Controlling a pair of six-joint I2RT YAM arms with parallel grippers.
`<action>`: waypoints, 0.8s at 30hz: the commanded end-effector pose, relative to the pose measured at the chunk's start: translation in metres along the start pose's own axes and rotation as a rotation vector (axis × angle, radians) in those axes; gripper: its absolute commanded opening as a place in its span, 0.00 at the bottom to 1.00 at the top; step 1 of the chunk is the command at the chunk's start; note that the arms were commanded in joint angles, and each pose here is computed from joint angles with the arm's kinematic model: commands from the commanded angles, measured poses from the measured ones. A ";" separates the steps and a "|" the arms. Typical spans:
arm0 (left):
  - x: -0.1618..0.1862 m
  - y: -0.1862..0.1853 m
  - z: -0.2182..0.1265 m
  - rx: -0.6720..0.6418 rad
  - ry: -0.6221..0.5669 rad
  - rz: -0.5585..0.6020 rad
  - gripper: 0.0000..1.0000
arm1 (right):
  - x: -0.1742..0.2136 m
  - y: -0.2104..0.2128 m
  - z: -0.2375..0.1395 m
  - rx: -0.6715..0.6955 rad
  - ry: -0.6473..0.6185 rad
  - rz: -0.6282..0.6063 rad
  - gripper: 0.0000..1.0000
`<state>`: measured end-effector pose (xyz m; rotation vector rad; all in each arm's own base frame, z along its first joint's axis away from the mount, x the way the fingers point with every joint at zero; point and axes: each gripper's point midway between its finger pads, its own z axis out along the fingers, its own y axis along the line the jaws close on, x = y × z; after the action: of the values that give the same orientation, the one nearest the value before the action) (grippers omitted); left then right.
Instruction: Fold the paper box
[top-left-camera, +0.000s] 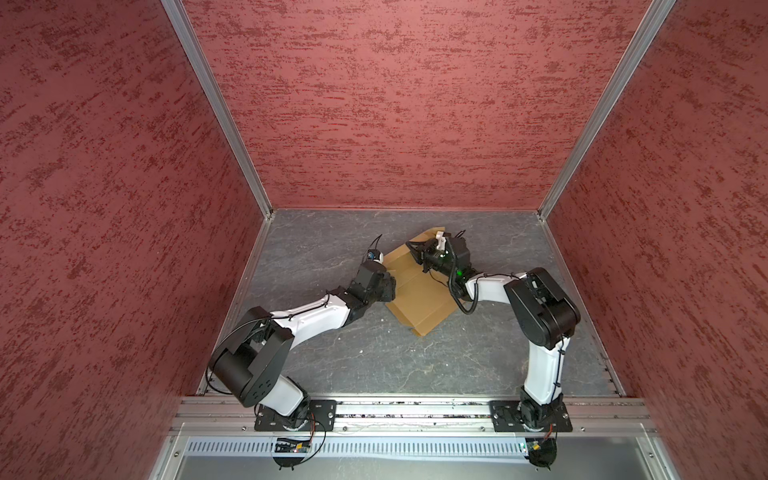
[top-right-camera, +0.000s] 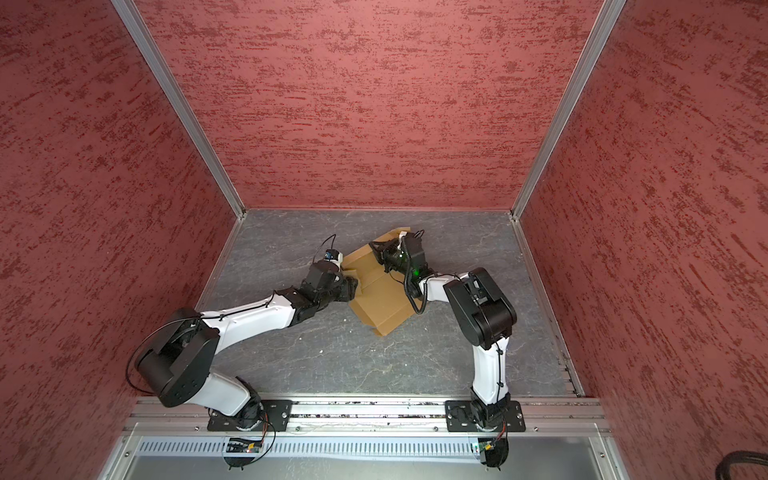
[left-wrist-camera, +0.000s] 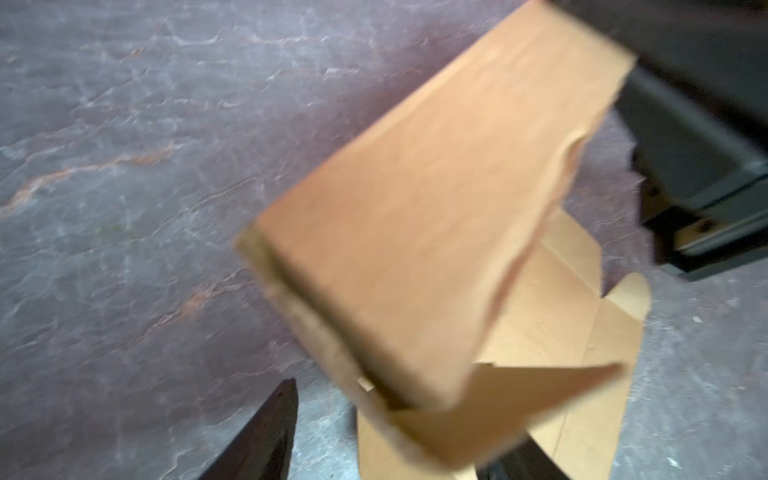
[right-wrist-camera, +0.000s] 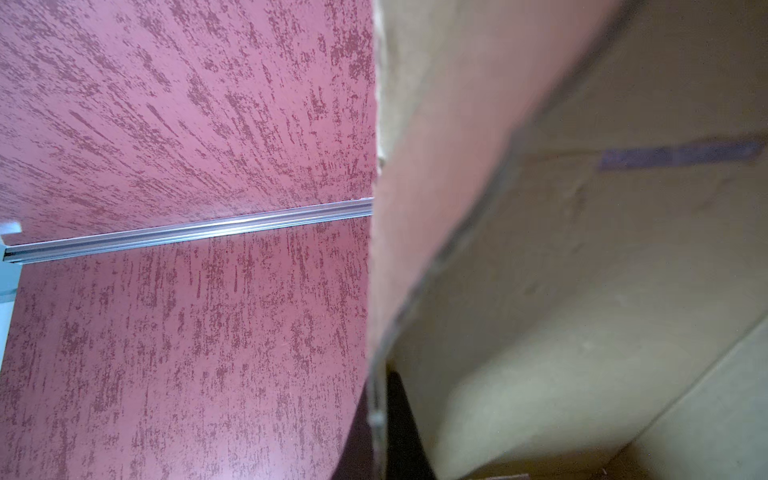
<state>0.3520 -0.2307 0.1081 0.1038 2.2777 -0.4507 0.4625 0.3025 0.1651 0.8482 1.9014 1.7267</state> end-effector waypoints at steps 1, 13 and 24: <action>-0.010 -0.007 -0.004 0.036 -0.044 0.015 0.65 | 0.004 0.006 0.000 -0.026 0.013 0.034 0.05; -0.008 0.010 0.013 -0.052 -0.029 0.025 0.59 | 0.004 0.006 -0.003 -0.026 0.008 0.032 0.05; -0.015 0.017 0.028 -0.131 -0.040 0.024 0.50 | 0.005 0.006 -0.005 -0.028 0.007 0.032 0.05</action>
<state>0.3727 -0.2244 0.0893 0.0772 2.2860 -0.3275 0.4611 0.3017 0.1627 0.8499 1.9028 1.7253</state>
